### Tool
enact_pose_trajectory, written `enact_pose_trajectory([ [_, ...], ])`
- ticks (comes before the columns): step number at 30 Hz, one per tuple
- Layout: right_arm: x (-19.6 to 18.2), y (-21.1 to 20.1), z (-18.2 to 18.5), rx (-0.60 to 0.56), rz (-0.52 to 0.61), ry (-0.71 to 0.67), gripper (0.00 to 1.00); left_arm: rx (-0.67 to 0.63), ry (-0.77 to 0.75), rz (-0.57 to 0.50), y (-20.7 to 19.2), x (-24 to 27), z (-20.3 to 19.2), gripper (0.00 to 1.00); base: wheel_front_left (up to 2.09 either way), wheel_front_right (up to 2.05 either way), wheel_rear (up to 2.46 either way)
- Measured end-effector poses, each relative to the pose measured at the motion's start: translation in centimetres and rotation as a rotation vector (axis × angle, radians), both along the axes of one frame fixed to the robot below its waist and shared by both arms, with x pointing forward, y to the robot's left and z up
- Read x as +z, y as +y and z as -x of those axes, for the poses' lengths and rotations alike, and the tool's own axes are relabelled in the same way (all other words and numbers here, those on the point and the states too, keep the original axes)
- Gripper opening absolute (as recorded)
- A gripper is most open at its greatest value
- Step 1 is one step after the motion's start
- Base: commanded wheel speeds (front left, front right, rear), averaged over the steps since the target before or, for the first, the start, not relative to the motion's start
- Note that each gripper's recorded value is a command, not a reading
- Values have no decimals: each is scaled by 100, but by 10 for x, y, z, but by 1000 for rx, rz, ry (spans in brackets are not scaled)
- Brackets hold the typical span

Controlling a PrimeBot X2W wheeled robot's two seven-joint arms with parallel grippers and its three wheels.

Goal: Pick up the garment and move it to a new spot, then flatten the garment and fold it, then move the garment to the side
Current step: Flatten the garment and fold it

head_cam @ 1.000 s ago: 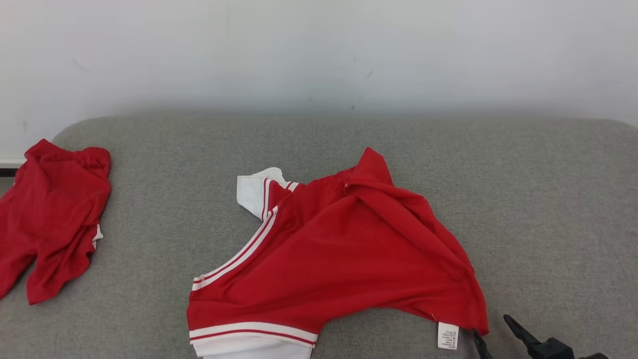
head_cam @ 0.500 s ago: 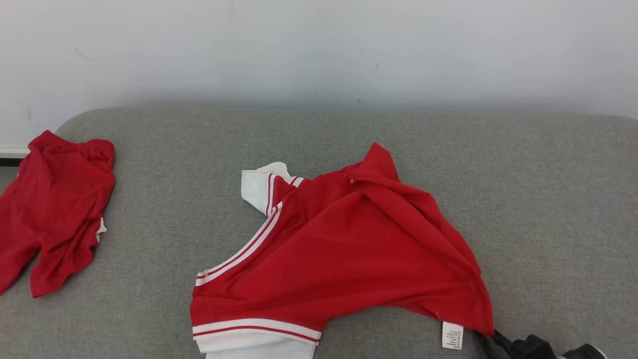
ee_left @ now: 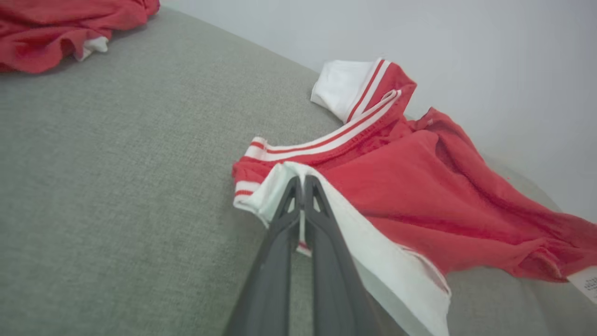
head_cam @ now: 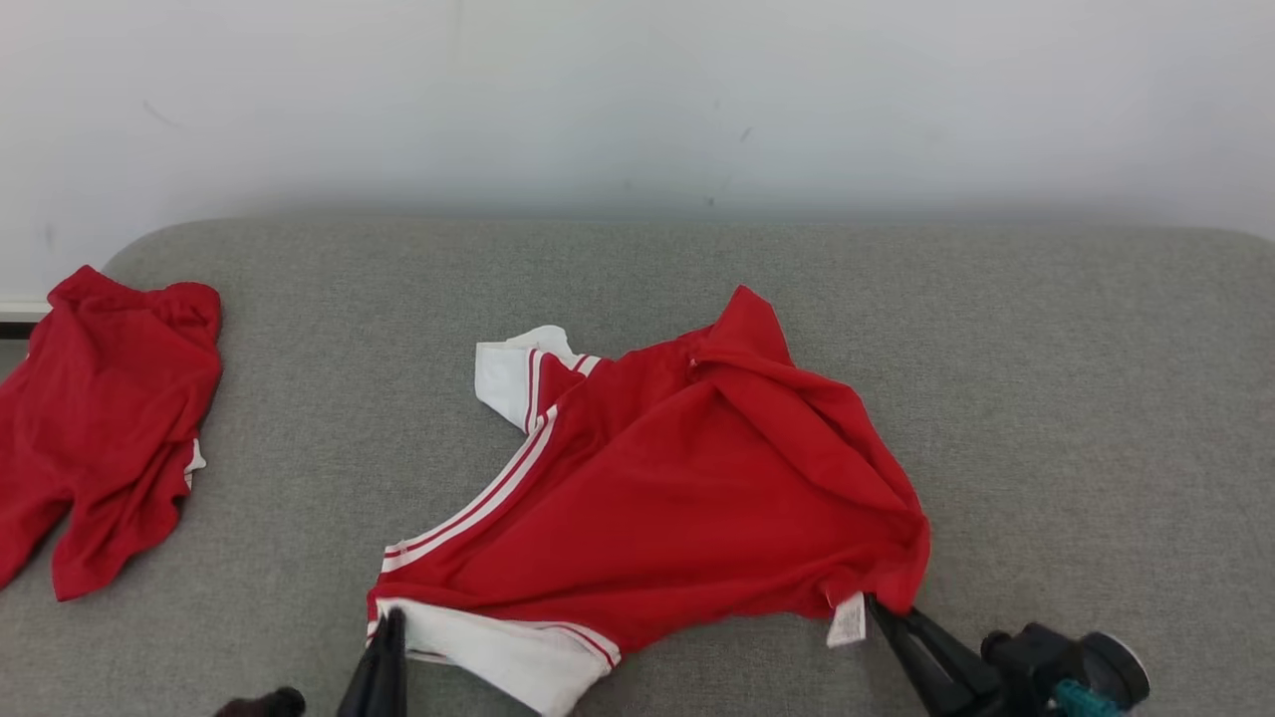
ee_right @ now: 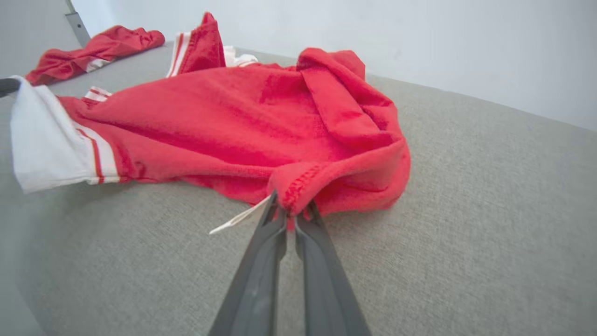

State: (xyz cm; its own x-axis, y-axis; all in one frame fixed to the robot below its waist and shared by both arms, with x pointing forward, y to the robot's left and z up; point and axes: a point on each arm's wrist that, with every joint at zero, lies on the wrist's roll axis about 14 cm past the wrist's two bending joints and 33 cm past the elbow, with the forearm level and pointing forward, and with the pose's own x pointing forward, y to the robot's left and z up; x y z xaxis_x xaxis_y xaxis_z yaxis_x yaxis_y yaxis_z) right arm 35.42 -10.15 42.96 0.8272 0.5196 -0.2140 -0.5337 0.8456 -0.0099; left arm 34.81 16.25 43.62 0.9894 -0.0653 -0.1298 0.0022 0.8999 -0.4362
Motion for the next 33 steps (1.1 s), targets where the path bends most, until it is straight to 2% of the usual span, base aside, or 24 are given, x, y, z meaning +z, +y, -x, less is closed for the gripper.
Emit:
enact_pose_trajectory([
  [4, 37, 12, -16, 26, -72, -89, 0, -4, -165, -6, 10, 52, -26, 0, 0, 0, 0],
  [10, 86, 20, -52, 41, -182, -183, 0, -112, -379, -78, 3, 133, -81, 0, 0, 0, 0],
  [15, 135, 9, -104, 7, -276, -259, 0, -188, -527, -78, -8, 220, -141, 0, 0, 0, 0],
  [21, 213, -6, -180, -31, -420, -345, 0, -218, -661, -102, -13, 319, -213, 0, 0, 0, 0],
  [24, 248, -19, -218, -62, -505, -363, 0, -231, -709, -150, -21, 355, -244, 0, 0, 0, 0],
  [29, 291, -30, -272, -86, -642, -357, 0, -190, -761, -149, -22, 393, -293, 0, 0, 0, 0],
  [31, 308, -35, -289, -94, -663, -375, 0, -179, -778, -163, -24, 402, -310, 0, 0, 0, 0],
  [33, 321, -41, -304, -107, -635, -408, 0, -169, -798, -174, -27, 409, -323, 0, 0, 0, 0],
])
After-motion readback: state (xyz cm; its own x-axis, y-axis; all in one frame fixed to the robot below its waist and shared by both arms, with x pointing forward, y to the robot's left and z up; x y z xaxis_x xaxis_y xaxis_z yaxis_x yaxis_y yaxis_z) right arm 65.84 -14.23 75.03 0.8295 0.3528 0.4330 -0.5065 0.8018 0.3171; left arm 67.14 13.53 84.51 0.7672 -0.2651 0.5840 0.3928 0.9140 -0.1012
